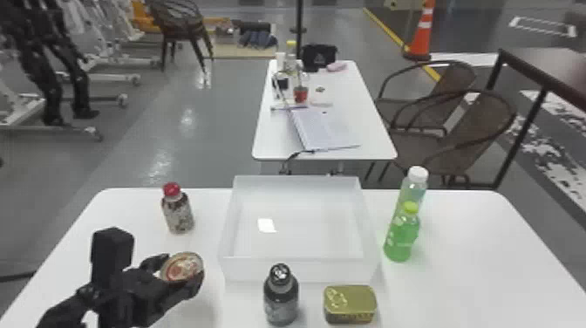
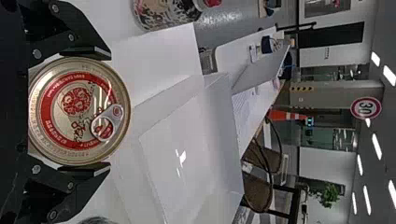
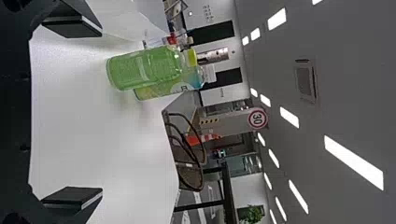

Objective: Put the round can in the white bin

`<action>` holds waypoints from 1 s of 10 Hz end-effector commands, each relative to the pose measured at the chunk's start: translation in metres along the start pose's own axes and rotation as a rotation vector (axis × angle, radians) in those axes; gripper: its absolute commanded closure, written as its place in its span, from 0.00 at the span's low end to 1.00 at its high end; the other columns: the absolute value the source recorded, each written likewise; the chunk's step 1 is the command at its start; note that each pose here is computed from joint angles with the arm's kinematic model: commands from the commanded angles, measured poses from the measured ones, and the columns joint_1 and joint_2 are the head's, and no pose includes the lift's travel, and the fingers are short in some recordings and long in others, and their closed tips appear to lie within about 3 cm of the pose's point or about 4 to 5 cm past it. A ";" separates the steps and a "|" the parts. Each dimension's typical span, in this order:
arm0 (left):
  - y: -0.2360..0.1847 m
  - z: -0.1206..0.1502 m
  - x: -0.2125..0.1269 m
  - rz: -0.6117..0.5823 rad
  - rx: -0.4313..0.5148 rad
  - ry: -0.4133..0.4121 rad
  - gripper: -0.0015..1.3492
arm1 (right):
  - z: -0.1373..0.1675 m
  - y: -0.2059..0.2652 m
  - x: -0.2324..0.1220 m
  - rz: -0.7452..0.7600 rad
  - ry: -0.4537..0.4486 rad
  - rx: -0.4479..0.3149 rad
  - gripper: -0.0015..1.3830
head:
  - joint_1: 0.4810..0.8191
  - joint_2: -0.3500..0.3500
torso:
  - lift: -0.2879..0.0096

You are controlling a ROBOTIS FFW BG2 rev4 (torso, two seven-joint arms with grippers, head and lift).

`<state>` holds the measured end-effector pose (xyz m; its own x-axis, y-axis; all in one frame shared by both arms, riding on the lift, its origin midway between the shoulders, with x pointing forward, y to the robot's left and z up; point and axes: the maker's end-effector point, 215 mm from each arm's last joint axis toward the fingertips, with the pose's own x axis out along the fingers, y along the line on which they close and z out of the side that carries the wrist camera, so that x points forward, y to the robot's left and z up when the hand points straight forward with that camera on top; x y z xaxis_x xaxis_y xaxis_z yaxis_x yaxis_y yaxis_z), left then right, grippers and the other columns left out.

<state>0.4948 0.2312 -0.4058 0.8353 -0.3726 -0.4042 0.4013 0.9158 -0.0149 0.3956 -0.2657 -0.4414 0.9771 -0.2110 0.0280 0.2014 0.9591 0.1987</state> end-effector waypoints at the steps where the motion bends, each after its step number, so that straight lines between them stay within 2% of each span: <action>1: -0.005 0.029 0.006 -0.018 0.005 -0.058 0.58 | 0.000 0.000 0.000 -0.001 0.000 0.001 0.07 | 0.20 0.50 | 0.63; 4: 0.009 0.087 0.026 -0.030 0.057 -0.182 0.58 | 0.000 0.006 0.005 0.007 -0.005 0.005 0.07 | 0.20 0.50 | 0.63; 6: -0.008 0.116 0.057 -0.118 0.094 -0.259 0.58 | 0.001 0.009 0.007 0.012 -0.007 0.008 0.07 | 0.20 0.50 | 0.63; 8: -0.033 0.116 0.092 -0.222 0.086 -0.268 0.58 | 0.001 0.009 0.008 0.012 -0.008 0.008 0.07 | 0.20 0.50 | 0.63; 10: -0.045 0.089 0.124 -0.280 0.035 -0.222 0.57 | -0.001 0.010 0.008 0.014 -0.004 0.009 0.07 | 0.20 0.50 | 0.63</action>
<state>0.6103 0.1354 -0.3619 0.7583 -0.6297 -0.1688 0.6325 0.7734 -0.0438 0.4051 -0.2580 -0.4396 0.9792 -0.1998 0.0359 0.1883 0.9602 0.2063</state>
